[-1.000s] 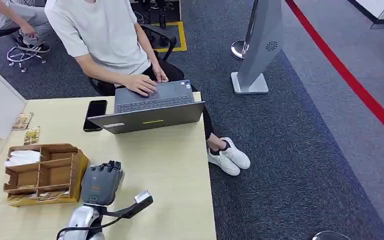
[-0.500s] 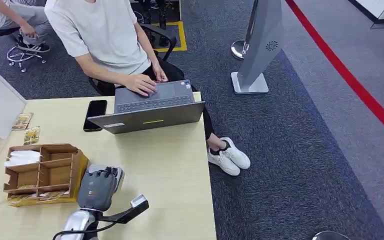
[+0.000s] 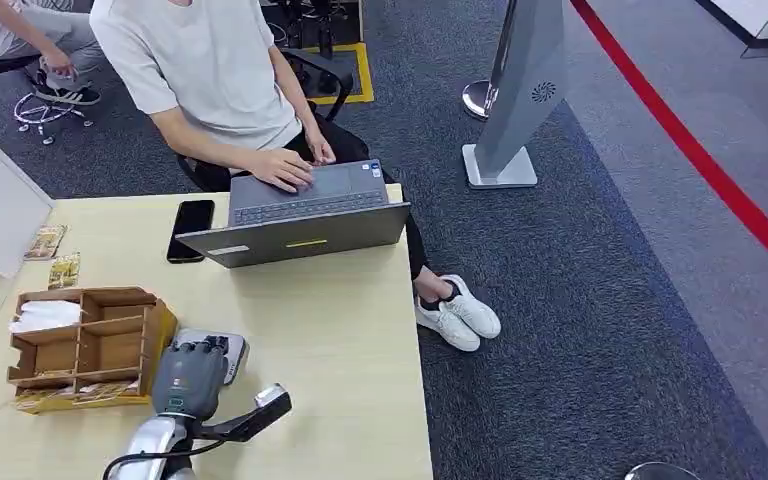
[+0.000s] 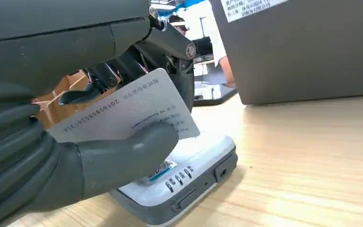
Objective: Pass the card to the sensor for recognition and then transmit it.
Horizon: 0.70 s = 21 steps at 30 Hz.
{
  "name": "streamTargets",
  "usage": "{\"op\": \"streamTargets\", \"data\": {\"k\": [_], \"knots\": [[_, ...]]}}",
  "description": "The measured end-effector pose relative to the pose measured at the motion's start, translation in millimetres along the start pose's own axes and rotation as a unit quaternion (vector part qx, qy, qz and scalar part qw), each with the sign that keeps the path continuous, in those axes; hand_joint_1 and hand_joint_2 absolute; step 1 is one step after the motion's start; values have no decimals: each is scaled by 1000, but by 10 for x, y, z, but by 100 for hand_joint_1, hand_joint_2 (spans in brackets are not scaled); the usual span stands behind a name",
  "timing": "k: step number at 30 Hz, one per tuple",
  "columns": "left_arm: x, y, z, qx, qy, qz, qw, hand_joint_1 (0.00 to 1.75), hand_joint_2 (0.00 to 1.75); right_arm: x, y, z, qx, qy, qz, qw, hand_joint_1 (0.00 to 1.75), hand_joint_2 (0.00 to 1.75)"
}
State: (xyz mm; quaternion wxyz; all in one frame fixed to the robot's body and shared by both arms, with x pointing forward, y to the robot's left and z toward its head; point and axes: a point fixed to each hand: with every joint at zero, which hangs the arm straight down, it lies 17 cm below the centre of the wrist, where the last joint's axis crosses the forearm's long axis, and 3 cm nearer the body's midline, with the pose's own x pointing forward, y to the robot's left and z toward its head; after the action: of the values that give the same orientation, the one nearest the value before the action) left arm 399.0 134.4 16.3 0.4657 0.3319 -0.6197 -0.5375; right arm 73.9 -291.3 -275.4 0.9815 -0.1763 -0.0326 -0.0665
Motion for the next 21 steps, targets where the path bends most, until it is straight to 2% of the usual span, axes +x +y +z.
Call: {"op": "streamTargets", "data": {"k": [15, 21], "knots": [[-97, 121, -77, 14, 0, 3, 1000, 175, 175, 4, -5, -2, 0, -1, 0, 1000, 0, 175], [83, 738, -175, 102, -34, -1, 994, 175, 175, 3, -6, -2, 0, -1, -1, 1000, 0, 175]]}}
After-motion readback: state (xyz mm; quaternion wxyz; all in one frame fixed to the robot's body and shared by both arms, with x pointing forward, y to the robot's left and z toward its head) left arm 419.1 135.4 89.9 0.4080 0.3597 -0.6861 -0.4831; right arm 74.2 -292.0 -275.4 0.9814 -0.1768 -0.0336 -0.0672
